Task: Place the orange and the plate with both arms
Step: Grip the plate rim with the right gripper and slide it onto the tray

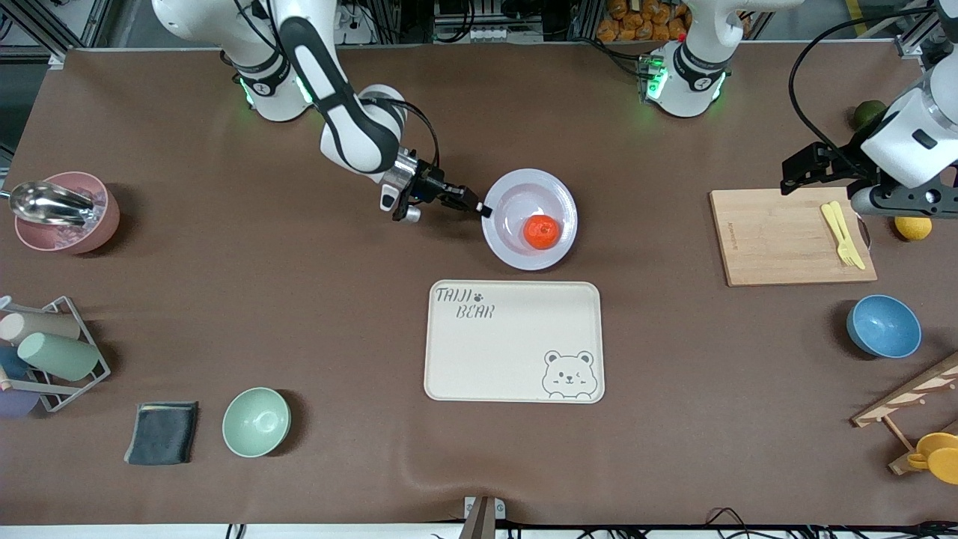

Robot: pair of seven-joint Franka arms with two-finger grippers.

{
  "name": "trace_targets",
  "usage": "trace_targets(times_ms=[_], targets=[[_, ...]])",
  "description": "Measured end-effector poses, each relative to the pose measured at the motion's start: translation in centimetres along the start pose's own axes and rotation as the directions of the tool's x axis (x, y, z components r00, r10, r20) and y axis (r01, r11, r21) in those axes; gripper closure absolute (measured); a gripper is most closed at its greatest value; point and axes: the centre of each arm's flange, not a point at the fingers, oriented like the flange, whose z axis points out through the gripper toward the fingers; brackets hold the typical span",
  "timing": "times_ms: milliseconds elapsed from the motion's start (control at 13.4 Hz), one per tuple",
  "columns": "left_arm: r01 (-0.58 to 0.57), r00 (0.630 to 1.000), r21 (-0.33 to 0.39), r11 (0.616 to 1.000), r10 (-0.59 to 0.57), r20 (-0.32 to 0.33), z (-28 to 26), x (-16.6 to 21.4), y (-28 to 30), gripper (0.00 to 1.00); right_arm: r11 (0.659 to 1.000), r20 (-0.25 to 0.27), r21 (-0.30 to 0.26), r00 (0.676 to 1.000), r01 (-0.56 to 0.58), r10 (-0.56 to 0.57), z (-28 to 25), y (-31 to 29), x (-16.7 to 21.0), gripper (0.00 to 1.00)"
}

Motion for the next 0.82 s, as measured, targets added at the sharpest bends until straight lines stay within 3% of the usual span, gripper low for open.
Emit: trace_targets(times_ms=[449, 822], targets=[[-0.031, 1.0, 0.002, 1.0, 0.031, 0.004, 0.2, -0.1, 1.7, 0.0, 0.993, -0.108, 0.118, 0.994, -0.019, 0.032, -1.0, -5.2, 7.2, 0.96], [-0.031, 1.0, 0.002, 1.0, 0.031, 0.006, 0.3, -0.1, 1.7, 0.0, 0.995, -0.141, 0.099, 0.99, -0.009, 0.023, 5.9, -2.2, 13.4, 0.96]])
